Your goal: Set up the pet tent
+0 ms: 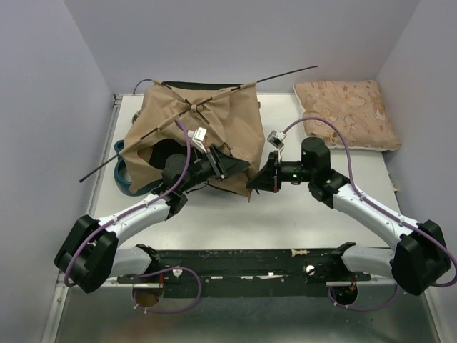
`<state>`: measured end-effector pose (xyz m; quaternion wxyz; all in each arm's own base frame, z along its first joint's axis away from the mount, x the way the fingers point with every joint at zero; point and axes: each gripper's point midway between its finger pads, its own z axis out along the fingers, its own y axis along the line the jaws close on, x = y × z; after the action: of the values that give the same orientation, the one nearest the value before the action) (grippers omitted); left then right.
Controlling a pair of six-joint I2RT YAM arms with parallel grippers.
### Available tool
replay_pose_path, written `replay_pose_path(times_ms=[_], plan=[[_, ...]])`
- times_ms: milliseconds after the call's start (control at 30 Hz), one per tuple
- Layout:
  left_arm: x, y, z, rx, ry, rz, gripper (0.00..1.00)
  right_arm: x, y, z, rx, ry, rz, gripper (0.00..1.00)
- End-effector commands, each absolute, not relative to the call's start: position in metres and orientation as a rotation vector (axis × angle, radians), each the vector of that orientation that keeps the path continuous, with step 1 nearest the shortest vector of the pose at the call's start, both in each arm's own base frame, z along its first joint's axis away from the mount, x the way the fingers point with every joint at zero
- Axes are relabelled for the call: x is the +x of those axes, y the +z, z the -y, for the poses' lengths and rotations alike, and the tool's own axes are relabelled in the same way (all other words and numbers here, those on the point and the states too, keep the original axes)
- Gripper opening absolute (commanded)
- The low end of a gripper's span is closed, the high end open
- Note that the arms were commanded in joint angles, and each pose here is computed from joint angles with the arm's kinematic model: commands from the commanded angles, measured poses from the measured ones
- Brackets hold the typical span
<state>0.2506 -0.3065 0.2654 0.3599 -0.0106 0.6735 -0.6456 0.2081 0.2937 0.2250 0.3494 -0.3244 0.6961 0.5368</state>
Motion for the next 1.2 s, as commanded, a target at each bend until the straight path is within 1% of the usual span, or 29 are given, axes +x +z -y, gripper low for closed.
replay_pose_path(times_ms=[0, 67, 133, 267, 300, 367, 400, 467, 567, 733, 800, 867, 1000, 1067, 1100, 1133, 1167], plan=[[0.260, 0.289, 0.302, 0.013, -1.624, -1.644, 0.47, 0.197, 0.239, -0.296, -0.940, 1.408, -1.689, 0.01], [0.277, 0.282, 0.289, -0.083, -1.581, -1.660, 0.46, 0.196, 0.240, -0.296, -0.942, 1.405, -1.689, 0.01], [0.293, 0.278, 0.275, -0.142, -1.540, -1.660, 0.41, 0.195, 0.239, -0.294, -0.942, 1.395, -1.695, 0.01], [0.311, 0.279, 0.255, -0.190, -1.452, -1.643, 0.40, 0.197, 0.236, -0.293, -0.919, 1.386, -1.715, 0.01], [0.307, 0.278, 0.256, -0.175, -1.467, -1.656, 0.43, 0.199, 0.237, -0.294, -0.911, 1.384, -1.719, 0.01], [0.282, 0.283, 0.271, -0.082, -1.558, -1.668, 0.54, 0.205, 0.239, -0.297, -0.895, 1.377, -1.718, 0.01], [0.268, 0.287, 0.277, -0.029, -1.593, -1.671, 0.55, 0.208, 0.242, -0.298, -0.894, 1.377, -1.716, 0.01], [0.244, 0.283, 0.287, 0.034, -1.621, -1.723, 0.57, 0.212, 0.245, -0.300, -0.896, 1.373, -1.713, 0.01], [0.221, 0.267, 0.296, 0.053, -1.621, -1.798, 0.57, 0.214, 0.249, -0.303, -0.895, 1.386, -1.704, 0.01], [0.223, 0.266, 0.311, 0.020, -1.654, -1.766, 0.53, 0.211, 0.248, -0.303, -0.906, 1.399, -1.697, 0.01], [0.231, 0.263, 0.315, -0.006, -1.647, -1.785, 0.46, 0.209, 0.249, -0.302, -0.909, 1.402, -1.691, 0.01], [0.241, 0.262, 0.315, -0.040, -1.645, -1.772, 0.42, 0.207, 0.248, -0.301, -0.908, 1.402, -1.692, 0.01], [0.253, 0.276, 0.311, -0.055, -1.648, -1.703, 0.25, 0.204, 0.245, -0.298, -0.911, 1.393, -1.695, 0.01], [0.251, 0.282, 0.311, -0.024, -1.656, -1.684, 0.11, 0.204, 0.244, -0.298, -0.904, 1.392, -1.701, 0.01], [0.250, 0.284, 0.311, -0.011, -1.660, -1.673, 0.01, 0.204, 0.245, -0.298, -0.901, 1.392, -1.702, 0.01], [0.250, 0.287, 0.309, -0.006, -1.657, -1.661, 0.00, 0.206, 0.245, -0.297, -0.890, 1.386, -1.714, 0.08], [0.253, 0.287, 0.307, -0.014, -1.648, -1.663, 0.00, 0.210, 0.246, -0.296, -0.868, 1.365, -1.743, 0.22]])
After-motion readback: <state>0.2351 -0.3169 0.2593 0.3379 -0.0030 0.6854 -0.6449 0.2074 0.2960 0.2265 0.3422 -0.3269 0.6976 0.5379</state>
